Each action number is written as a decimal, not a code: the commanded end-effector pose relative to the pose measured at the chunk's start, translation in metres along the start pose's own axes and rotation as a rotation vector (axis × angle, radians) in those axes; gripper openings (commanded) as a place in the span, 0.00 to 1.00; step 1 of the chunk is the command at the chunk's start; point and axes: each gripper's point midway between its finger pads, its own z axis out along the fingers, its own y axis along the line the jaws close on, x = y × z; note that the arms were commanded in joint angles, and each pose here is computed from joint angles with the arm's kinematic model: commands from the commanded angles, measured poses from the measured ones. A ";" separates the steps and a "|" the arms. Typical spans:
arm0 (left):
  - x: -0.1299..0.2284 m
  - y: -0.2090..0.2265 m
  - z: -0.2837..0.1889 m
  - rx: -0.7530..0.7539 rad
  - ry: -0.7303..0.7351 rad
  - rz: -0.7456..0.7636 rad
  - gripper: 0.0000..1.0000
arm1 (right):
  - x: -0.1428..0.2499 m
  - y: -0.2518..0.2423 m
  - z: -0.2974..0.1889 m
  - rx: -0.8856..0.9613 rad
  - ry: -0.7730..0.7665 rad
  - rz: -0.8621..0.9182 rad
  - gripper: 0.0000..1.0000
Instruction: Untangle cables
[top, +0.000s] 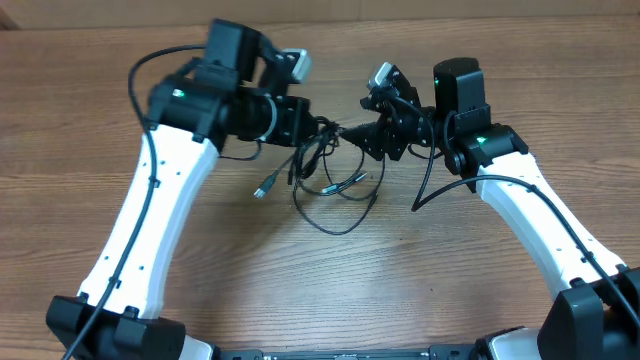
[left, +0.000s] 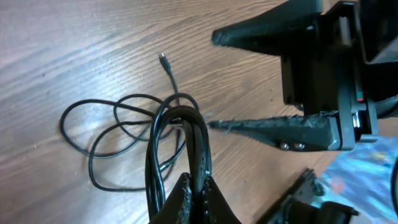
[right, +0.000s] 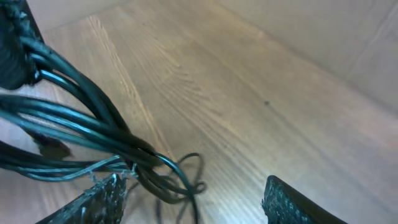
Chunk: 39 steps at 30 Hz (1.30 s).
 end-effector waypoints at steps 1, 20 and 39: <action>0.003 -0.011 -0.006 0.086 0.011 0.004 0.04 | -0.025 0.013 -0.005 0.000 -0.046 -0.166 0.72; -0.008 -0.011 -0.013 0.141 -0.018 -0.148 0.04 | -0.047 0.040 0.005 0.001 -0.082 -0.389 0.70; -0.017 -0.013 -0.013 0.161 -0.020 -0.541 0.04 | -0.075 0.041 -0.005 0.042 -0.172 -0.461 0.58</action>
